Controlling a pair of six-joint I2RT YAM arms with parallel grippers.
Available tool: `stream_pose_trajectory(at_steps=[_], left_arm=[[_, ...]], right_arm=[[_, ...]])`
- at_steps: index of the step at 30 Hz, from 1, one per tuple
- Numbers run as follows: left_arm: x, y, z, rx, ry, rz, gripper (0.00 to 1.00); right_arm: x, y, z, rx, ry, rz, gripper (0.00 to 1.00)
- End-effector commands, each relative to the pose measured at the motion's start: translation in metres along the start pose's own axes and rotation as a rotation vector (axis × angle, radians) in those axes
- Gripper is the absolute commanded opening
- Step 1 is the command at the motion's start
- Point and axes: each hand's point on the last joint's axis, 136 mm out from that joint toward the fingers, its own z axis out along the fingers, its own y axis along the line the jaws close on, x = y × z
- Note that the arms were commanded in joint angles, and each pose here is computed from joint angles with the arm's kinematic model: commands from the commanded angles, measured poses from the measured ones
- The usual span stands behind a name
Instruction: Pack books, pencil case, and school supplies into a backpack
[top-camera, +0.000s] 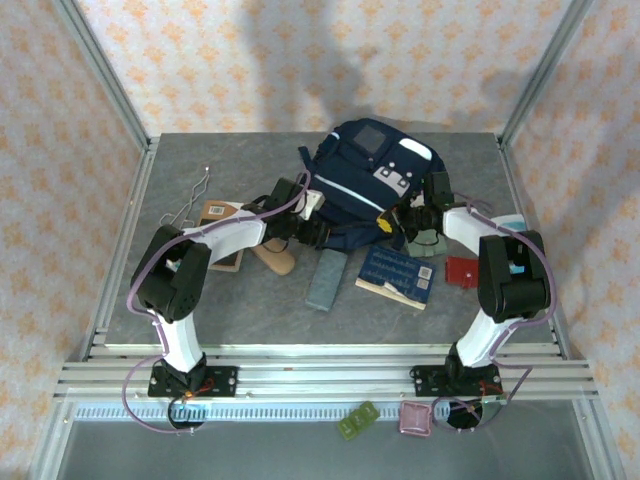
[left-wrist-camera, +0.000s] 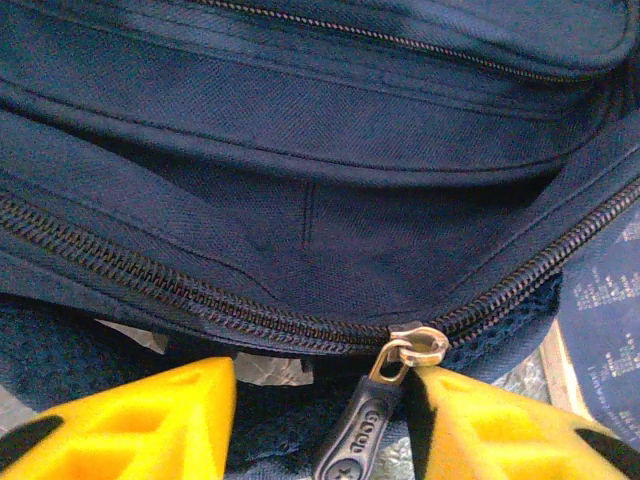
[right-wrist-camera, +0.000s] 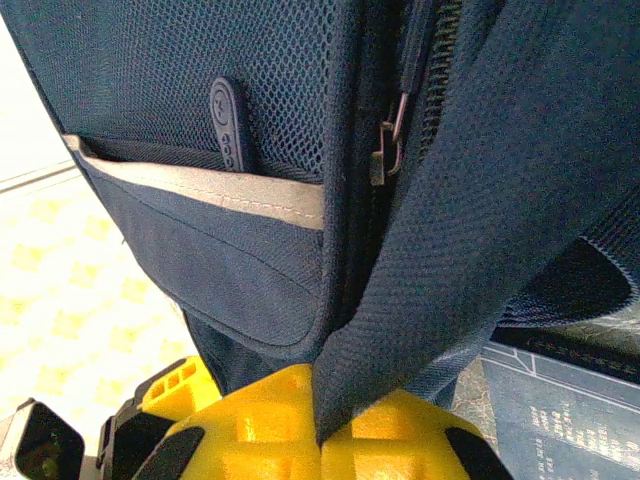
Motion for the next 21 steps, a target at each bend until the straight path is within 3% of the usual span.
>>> stream_pose_trajectory(at_steps=[1, 4, 6, 8, 11, 13, 18, 21], left_arm=[[0.011, -0.009, -0.005, 0.025, 0.04, 0.022, 0.39], [0.011, -0.009, -0.003, 0.017, 0.03, 0.019, 0.3], [0.01, -0.011, -0.001, 0.026, 0.028, 0.016, 0.14], [0.009, -0.015, 0.001, 0.034, 0.028, 0.021, 0.15], [0.007, -0.019, 0.003, 0.022, 0.019, 0.042, 0.27], [0.008, -0.019, 0.005, 0.0, 0.031, 0.062, 0.27], [0.013, -0.014, 0.014, -0.057, 0.045, 0.08, 0.22], [0.015, -0.008, 0.015, -0.089, 0.05, 0.082, 0.04]], right_arm=[[-0.023, 0.017, -0.002, -0.066, -0.081, -0.053, 0.0], [-0.023, 0.014, 0.001, -0.067, -0.076, -0.039, 0.0], [-0.023, 0.014, 0.003, -0.072, -0.071, -0.035, 0.0], [-0.022, 0.013, 0.003, -0.07, -0.07, -0.031, 0.0], [-0.023, 0.013, 0.003, -0.071, -0.075, -0.032, 0.0], [-0.022, 0.013, 0.003, -0.07, -0.074, -0.032, 0.0], [-0.022, 0.014, 0.003, -0.074, -0.075, -0.027, 0.0], [-0.022, 0.015, 0.002, -0.076, -0.078, -0.029, 0.0]])
